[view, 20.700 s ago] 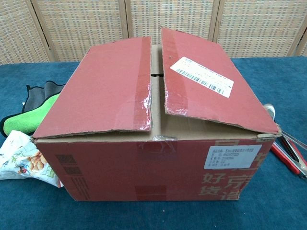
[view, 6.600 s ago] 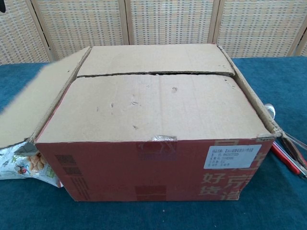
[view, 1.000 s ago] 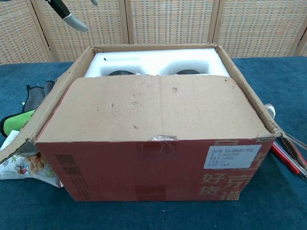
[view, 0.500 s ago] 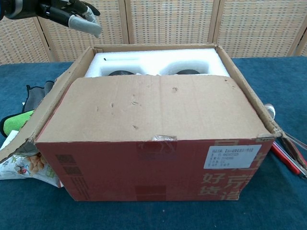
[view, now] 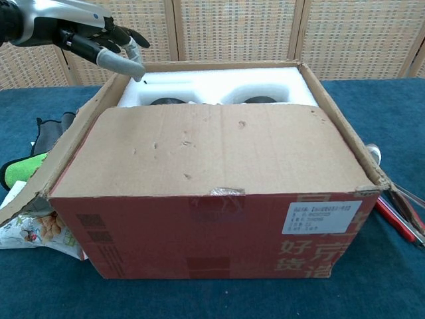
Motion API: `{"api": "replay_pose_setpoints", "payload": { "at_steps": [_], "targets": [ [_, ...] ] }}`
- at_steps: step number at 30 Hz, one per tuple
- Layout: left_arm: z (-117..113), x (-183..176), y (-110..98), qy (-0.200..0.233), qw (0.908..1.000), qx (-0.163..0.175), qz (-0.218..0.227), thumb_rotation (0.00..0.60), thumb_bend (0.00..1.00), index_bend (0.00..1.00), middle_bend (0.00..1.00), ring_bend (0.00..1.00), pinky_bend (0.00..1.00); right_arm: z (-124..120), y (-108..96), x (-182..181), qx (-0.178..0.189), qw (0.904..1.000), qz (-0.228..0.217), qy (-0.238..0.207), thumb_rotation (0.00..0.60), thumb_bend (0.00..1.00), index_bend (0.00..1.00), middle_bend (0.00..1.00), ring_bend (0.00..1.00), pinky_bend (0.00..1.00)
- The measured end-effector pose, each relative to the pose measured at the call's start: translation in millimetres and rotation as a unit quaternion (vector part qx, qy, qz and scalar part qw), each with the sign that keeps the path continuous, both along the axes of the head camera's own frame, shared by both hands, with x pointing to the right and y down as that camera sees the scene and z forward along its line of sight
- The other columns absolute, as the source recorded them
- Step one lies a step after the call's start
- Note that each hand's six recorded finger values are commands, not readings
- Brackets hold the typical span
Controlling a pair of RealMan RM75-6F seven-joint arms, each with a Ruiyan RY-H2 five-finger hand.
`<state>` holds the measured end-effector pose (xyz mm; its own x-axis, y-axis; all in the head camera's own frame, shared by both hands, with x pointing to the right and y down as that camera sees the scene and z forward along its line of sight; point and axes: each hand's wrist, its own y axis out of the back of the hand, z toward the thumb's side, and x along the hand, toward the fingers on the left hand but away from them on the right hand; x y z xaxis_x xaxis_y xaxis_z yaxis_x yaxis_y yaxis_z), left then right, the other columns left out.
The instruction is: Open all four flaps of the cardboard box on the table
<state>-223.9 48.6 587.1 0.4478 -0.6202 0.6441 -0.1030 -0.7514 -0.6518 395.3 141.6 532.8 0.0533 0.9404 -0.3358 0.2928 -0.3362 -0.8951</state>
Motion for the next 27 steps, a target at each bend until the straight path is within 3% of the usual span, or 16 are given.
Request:
{"api": "replay_pose_setpoints", "payload": {
  "at_steps": [27],
  "targets": [
    [16,8,37,-0.019,0.9985,-0.029,0.042,0.262,0.07,0.43,0.00,0.00,0.00,0,3,3,-0.002,1.0000,0.003,-0.005,0.600,0.62,0.19,0.10,0.00,0.00]
  ]
}}
